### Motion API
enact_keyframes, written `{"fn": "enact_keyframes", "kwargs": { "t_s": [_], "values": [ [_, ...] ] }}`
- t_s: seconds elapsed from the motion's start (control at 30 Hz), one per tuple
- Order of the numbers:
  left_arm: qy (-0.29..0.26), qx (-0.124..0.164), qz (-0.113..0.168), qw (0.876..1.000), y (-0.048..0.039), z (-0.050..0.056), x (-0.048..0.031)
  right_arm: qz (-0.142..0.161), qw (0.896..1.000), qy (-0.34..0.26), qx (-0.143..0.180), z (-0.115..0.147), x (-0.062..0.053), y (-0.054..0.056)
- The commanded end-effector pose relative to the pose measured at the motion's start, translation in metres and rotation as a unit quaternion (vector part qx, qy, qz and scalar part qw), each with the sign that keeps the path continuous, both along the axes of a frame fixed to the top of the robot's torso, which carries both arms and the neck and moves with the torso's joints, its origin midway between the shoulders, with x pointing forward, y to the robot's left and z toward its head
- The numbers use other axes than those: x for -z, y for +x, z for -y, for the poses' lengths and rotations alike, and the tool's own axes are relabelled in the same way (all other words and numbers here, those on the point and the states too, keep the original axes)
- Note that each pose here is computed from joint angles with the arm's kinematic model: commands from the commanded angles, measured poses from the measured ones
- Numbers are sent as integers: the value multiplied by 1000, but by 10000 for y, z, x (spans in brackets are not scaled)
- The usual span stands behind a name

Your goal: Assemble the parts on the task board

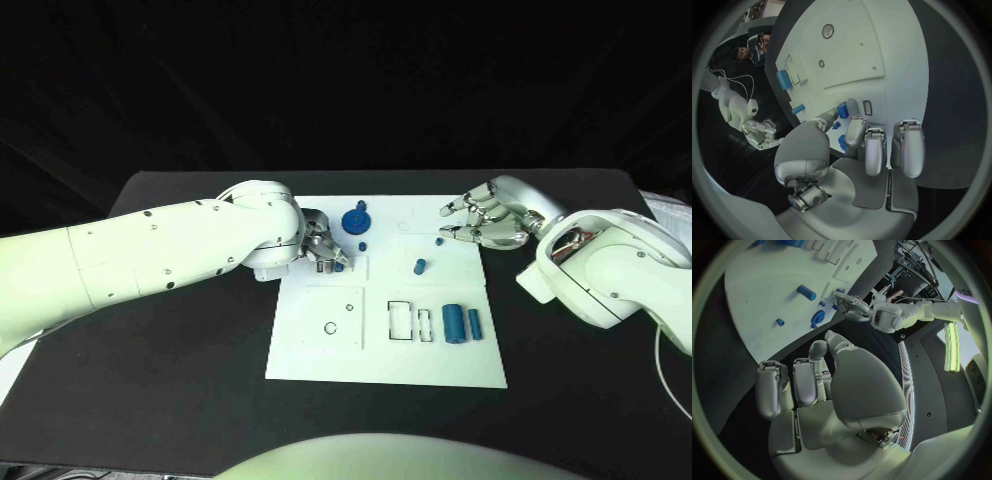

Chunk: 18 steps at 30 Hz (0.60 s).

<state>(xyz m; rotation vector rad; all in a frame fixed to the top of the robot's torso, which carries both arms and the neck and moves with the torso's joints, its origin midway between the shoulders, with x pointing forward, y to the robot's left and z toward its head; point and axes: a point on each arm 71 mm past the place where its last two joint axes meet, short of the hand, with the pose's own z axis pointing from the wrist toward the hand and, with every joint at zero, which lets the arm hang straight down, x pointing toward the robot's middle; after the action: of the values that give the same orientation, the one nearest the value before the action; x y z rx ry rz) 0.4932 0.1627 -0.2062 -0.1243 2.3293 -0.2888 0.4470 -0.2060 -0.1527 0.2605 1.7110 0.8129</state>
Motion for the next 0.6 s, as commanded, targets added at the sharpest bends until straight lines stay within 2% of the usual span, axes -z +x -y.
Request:
{"fn": "enact_keyframes", "kwargs": {
  "t_s": [0.03,0.47,0.6],
  "values": [
    [3,7,-15,1000,-41,29,61,2,1000,-3,-6,-15,0,-4],
    [-3,2,-8,1000,-37,25,39,2,1000,-3,-5,-10,0,-1],
    [-13,-3,-3,1000,-49,11,5,2,1000,-3,-5,-8,2,4]
  ]
}}
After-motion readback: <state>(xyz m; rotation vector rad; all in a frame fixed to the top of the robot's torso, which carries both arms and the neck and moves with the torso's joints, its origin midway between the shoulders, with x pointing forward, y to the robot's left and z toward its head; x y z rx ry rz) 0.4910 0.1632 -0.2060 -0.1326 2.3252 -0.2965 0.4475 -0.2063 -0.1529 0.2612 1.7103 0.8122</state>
